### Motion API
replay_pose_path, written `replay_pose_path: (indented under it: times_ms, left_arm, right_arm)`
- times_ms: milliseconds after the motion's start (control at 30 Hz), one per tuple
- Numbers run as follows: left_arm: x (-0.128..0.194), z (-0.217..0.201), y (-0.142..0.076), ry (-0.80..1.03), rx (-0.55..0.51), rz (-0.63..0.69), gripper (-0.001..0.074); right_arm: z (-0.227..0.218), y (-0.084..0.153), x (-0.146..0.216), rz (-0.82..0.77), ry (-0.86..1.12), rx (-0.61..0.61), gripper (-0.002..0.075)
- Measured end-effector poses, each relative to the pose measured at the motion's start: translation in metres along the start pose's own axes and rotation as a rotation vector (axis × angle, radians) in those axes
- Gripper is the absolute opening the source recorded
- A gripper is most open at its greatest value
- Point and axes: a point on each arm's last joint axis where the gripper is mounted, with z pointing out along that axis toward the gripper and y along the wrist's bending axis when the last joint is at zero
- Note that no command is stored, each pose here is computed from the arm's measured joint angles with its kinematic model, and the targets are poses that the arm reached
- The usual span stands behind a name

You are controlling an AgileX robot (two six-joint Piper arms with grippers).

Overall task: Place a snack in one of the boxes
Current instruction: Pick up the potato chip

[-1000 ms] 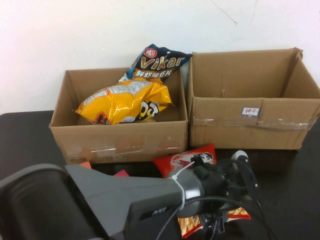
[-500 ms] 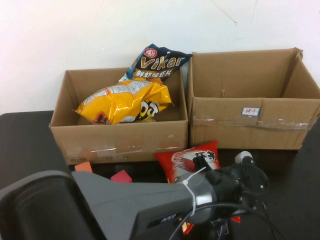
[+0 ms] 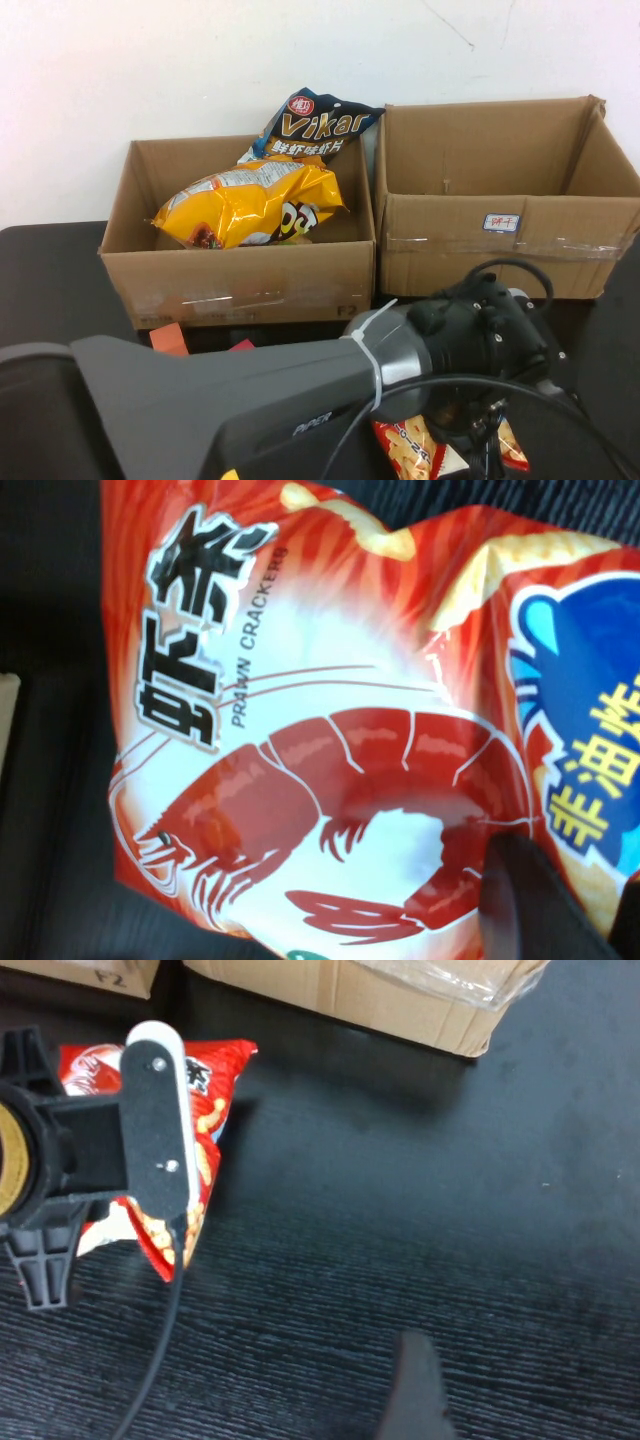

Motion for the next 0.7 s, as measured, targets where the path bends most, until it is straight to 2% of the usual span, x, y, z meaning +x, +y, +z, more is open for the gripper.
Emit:
replay_pose_path:
  times_ms: [200, 433, 600, 700]
  left_arm:
    - [0.002, -0.018, 0.000, -0.009, 0.033, 0.007, 0.0069]
    - [0.007, -0.071, 0.008, -0.077, 0.057, -0.013, 0.0069]
    - [0.018, -0.119, 0.020, -0.141, 0.002, -0.018, 0.0069]
    - [0.026, -0.143, 0.029, -0.179, -0.065, -0.024, 0.0069]
  right_arm:
    - [0.000, 0.000, 0.000, -0.001, 0.001, 0.005, 0.0470]
    - [0.011, -0.001, 0.003, -0.003, -0.001, 0.013, 0.0470]
    - [0.017, -0.001, 0.004, -0.003, -0.001, 0.013, 0.0470]
    - [0.020, -0.001, 0.004, 0.008, -0.016, 0.015, 0.0470]
